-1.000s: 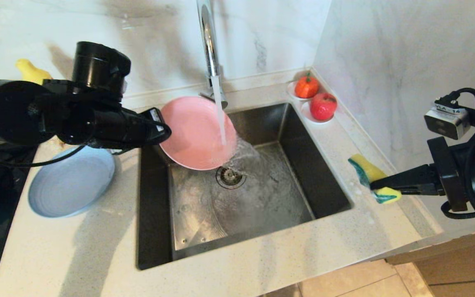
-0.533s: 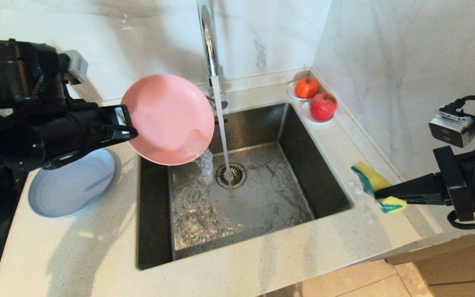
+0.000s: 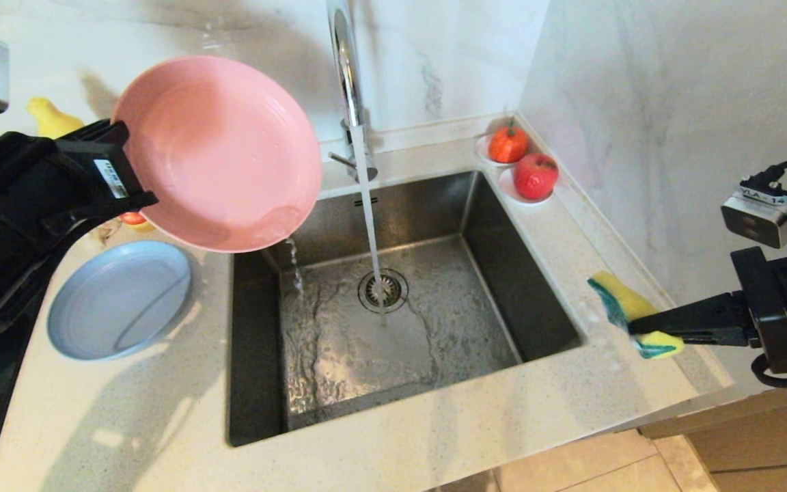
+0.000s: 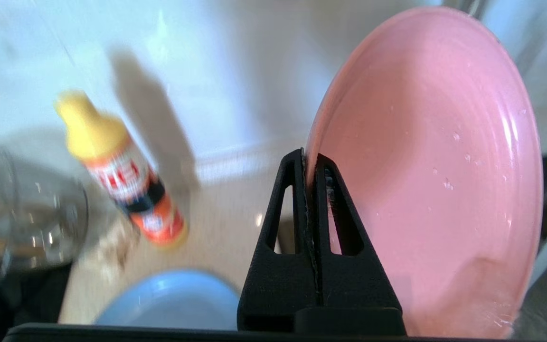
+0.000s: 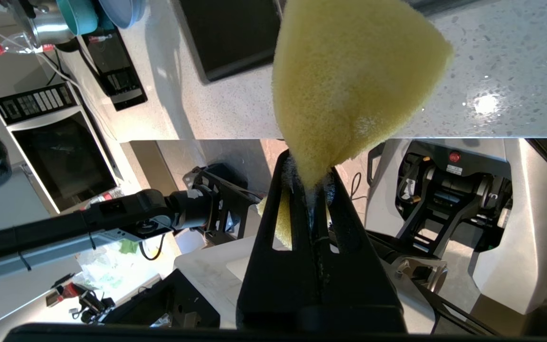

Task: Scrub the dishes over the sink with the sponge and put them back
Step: Wipe the plate

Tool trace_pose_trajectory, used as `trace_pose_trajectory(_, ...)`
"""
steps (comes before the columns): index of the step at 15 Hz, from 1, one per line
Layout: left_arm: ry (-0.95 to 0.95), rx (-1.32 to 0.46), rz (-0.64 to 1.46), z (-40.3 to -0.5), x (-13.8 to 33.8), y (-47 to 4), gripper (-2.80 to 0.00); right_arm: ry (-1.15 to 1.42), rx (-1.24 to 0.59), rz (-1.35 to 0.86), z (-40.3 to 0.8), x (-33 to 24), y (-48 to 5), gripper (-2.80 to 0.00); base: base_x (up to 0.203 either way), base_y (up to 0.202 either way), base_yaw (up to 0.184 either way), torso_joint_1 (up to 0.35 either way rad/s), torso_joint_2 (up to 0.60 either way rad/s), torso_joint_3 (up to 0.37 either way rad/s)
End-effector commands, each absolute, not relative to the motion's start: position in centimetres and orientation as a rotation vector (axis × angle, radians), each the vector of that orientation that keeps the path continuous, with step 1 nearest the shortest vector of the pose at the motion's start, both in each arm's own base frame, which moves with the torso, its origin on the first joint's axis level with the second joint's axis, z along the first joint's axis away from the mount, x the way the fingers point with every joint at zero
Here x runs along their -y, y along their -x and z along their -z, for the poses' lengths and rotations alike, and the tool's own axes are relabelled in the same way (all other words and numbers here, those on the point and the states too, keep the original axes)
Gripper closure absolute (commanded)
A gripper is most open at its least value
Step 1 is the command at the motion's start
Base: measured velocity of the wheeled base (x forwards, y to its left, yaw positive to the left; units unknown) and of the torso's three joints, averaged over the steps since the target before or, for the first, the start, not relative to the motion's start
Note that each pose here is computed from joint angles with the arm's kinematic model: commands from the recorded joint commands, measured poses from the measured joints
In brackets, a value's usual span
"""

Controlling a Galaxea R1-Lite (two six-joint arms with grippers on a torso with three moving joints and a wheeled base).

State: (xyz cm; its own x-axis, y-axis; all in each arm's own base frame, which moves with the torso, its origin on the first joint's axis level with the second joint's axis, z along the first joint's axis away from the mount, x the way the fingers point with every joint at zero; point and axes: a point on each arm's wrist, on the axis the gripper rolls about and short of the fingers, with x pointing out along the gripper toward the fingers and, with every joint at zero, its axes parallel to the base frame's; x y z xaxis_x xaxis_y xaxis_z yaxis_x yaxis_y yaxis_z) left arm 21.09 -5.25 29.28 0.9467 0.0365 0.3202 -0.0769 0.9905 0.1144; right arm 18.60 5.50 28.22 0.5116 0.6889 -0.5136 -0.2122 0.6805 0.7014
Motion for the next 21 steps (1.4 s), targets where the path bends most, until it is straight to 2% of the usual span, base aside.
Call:
trace_pose_trajectory(1,-0.127,0.391,-0.046,-30.0,4.6,-18.5,0.0,-0.623,-0.889,-0.584,-28.0,-5.6,-18.8,0.0,0.0,0.0,0.0,0.0,0.0,0.0)
trace_pose_trajectory(9,-0.215,0.425,0.057,-28.9,3.9,-15.2,0.0,-0.627,-0.911,-0.576,-27.5,-5.7,-19.4,0.0,0.0,0.0,0.0,0.0,0.0,0.0)
trace_pose_trajectory(15,-0.191,0.418,0.066,-29.0,3.8,-14.8,0.0,-0.627,-0.911,-0.576,-27.5,-5.7,-19.4,0.0,0.0,0.0,0.0,0.0,0.0,0.0)
trace_pose_trajectory(18,-0.098,0.294,0.111,-28.6,4.0,-15.1,0.0,-0.626,-0.907,-0.577,-27.6,-5.7,-19.2,0.0,0.0,0.0,0.0,0.0,0.0,0.0)
trace_pose_trajectory(21,0.05,0.165,0.222,-30.2,3.9,-14.0,0.0,-0.624,-0.89,-0.583,-28.1,-5.6,-18.9,0.0,0.0,0.0,0.0,0.0,0.0,0.0)
